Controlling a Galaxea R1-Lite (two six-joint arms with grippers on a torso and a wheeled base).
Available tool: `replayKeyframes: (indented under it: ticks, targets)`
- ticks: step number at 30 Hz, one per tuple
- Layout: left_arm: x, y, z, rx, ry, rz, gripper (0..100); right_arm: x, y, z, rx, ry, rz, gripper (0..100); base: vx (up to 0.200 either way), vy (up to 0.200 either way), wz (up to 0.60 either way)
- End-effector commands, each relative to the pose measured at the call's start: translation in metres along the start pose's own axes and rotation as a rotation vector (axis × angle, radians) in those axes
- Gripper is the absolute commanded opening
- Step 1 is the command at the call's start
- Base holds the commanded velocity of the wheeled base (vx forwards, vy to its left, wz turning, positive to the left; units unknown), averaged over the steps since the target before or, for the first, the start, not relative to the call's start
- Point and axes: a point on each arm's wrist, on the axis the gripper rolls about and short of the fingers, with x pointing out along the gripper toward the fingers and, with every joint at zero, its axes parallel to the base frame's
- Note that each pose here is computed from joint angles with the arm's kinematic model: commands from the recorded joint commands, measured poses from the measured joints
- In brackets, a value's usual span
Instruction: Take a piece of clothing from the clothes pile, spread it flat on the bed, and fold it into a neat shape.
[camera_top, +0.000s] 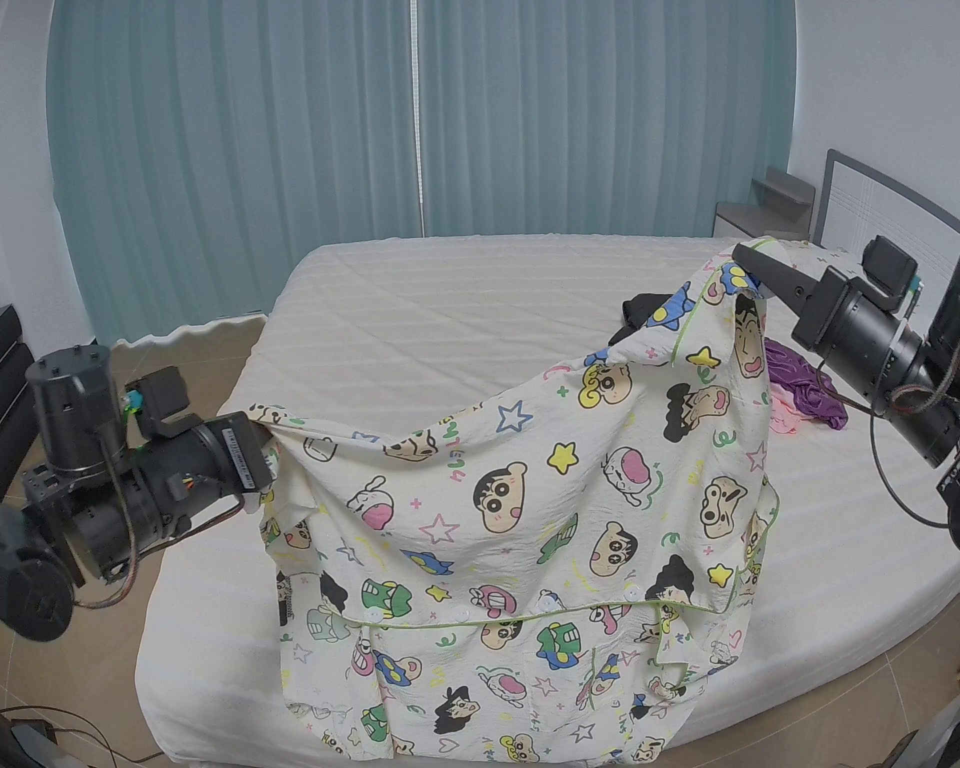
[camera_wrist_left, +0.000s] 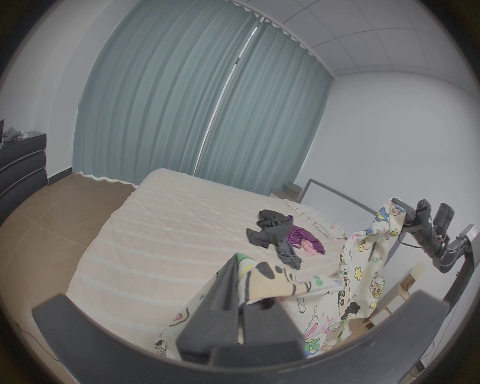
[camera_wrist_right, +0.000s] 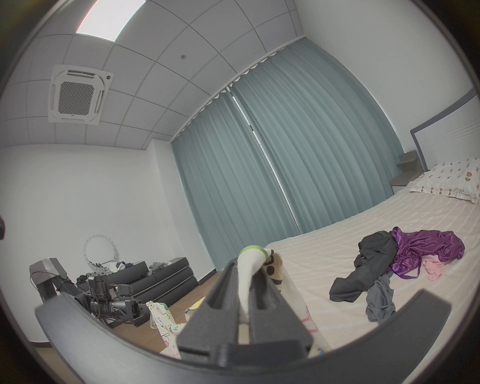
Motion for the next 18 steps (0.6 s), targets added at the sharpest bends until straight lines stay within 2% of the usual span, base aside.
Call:
replayKeyframes:
  ticks: [1, 7, 12, 17, 18]
  targets:
    - [0.064, 0.022, -0.012, -0.016, 0.076, 0.080, 0, 0.035, -0.032, -0.032, 0.010, 0.079, -0.072, 0, 0.200, 0.000, 0.00]
    - [0.108, 0.033, -0.016, -0.018, 0.086, 0.110, 0, 0.072, -0.056, -0.059, 0.022, 0.116, -0.118, 0, 0.200, 0.000, 0.00]
    - [0.144, 0.048, -0.025, -0.026, 0.101, 0.138, 0, 0.103, -0.078, -0.091, 0.030, 0.128, -0.206, 0, 0.000, 0.000, 0.00]
    - [0.168, 0.064, -0.043, -0.033, 0.137, 0.175, 0, 0.122, -0.092, -0.110, 0.031, 0.131, -0.232, 0, 0.000, 0.000, 0.00]
    - [0.180, 0.075, -0.049, -0.038, 0.138, 0.197, 0, 0.132, -0.099, -0.122, 0.030, 0.130, -0.255, 0, 0.000, 0.000, 0.00]
